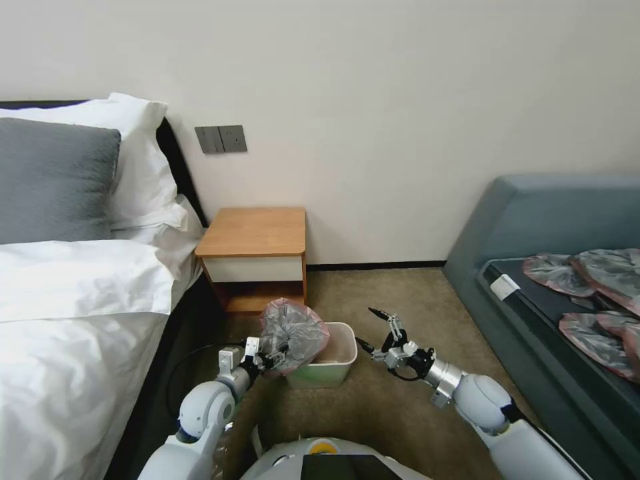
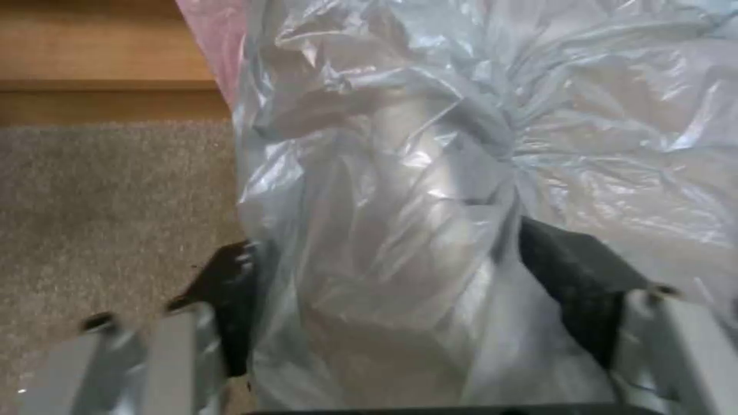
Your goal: Pick up the garbage bag from the table and place it over the trash can.
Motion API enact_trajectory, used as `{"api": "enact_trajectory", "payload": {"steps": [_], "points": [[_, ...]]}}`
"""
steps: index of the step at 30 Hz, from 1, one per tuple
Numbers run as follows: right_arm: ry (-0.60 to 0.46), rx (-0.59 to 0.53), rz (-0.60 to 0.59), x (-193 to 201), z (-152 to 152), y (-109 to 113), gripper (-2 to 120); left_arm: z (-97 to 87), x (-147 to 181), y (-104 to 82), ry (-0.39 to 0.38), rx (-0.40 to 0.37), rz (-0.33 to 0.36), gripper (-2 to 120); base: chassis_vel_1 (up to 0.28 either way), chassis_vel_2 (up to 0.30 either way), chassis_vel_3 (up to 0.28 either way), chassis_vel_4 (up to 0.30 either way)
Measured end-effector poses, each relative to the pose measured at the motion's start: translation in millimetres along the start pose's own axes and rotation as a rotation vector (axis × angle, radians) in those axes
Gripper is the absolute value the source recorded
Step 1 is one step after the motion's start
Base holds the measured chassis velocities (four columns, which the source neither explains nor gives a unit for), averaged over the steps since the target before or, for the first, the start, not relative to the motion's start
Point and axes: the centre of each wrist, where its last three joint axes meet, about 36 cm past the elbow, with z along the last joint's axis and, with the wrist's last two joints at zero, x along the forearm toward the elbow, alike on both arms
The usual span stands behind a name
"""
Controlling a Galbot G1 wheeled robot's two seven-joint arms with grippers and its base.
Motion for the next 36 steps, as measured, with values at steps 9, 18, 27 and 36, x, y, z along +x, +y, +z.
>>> {"api": "enact_trajectory", "payload": {"steps": [9, 18, 27, 36], "points": [[-0.001, 0.003, -0.004, 0.0, -0.8, 0.2, 100, -0.4, 1.4, -3.5, -0.001, -0.038, -0.025, 35, 0.0, 0.0, 0.0, 0.0], [-0.001, 0.012, -0.011, -0.6, -1.1, 0.6, 100, 1.4, 4.9, -6.3, 0.002, -0.045, -0.032, 10, 0.0, 0.0, 0.0, 0.0], [-0.003, 0.015, -0.013, -1.0, -1.5, -0.3, 100, 6.5, 7.5, -12.7, -0.018, -0.055, -0.063, 10, 0.0, 0.0, 0.0, 0.0], [-0.019, -0.047, 0.071, -10.1, -14.5, -2.8, 100, 10.2, 20.4, -26.1, -0.177, -0.003, -0.115, 10, 0.0, 0.0, 0.0, 0.0]]}}
